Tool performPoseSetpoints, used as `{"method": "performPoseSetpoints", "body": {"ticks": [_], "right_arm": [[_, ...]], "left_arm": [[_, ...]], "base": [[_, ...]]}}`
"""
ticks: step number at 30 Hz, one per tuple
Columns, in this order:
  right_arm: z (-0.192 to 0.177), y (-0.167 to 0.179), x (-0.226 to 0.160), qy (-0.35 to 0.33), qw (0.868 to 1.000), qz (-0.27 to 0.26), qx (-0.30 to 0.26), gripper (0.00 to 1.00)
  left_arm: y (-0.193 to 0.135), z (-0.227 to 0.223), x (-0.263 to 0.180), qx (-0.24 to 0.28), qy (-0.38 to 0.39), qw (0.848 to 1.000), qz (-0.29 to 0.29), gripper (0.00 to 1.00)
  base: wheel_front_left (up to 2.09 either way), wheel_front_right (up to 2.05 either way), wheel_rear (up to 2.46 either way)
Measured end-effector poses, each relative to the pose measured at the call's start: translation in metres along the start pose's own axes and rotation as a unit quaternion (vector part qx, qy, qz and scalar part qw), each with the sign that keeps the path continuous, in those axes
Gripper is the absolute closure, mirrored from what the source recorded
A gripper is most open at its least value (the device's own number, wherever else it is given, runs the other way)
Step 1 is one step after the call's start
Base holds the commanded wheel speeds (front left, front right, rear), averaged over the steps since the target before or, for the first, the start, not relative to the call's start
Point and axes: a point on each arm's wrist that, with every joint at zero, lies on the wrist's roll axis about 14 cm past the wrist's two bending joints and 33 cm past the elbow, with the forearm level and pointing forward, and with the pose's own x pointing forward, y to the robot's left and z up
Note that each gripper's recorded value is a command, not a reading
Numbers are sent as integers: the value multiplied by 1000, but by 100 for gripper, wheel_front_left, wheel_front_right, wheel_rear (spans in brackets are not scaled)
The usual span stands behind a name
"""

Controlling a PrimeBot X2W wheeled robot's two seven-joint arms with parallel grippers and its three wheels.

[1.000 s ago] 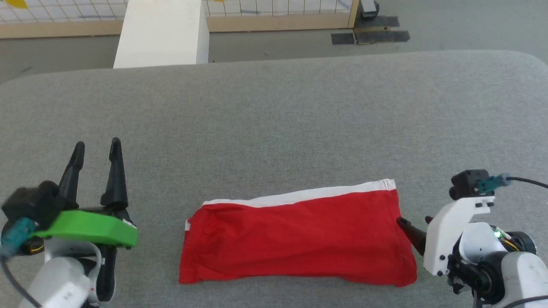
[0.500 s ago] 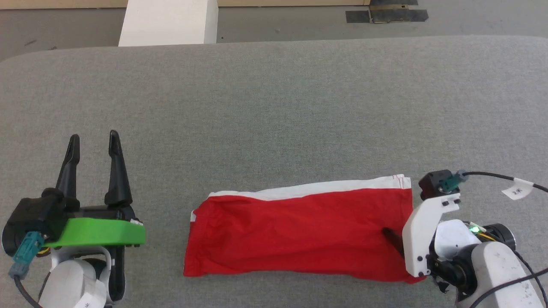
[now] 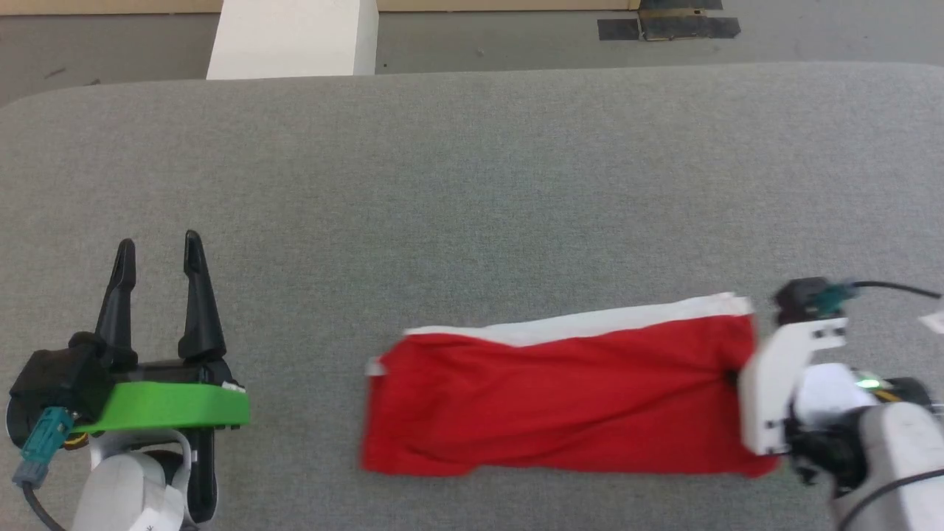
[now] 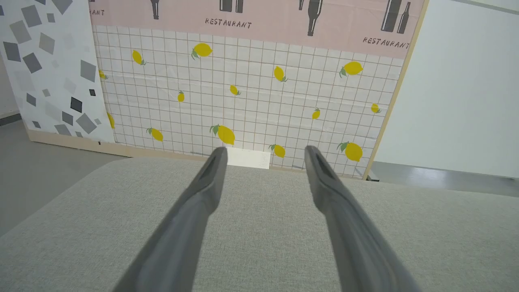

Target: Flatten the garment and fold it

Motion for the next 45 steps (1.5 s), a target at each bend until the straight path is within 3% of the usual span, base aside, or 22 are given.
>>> {"method": "performPoseSetpoints", "body": {"ticks": [8, 15, 24, 29, 38, 45], "right_arm": [[1, -105, -30, 16, 990, -135, 25, 100], [3, -130, -48, 23, 984, -176, 22, 100], [31, -71, -78, 9, 988, -132, -75, 100], [26, -26, -87, 12, 988, -83, -126, 100], [10, 49, -67, 29, 988, 23, -149, 100], [20, 91, -44, 17, 985, 80, -153, 100]], "left_arm": [[2, -5, -1, 2, 4, 1000, 1, 0], [-3, 1, -4, -14, -5, 1000, 0, 0], [-6, 6, -16, -17, -7, 1000, -2, 0], [-6, 10, -20, -16, -11, 1000, -2, 0], [-5, 9, -24, -20, -9, 1000, 5, 0], [1, 4, -28, -21, 0, 1000, 14, 0]], "base": [[0, 0, 0], [0, 0, 0], [0, 0, 0], [0, 0, 0], [0, 0, 0], [0, 0, 0]]}}
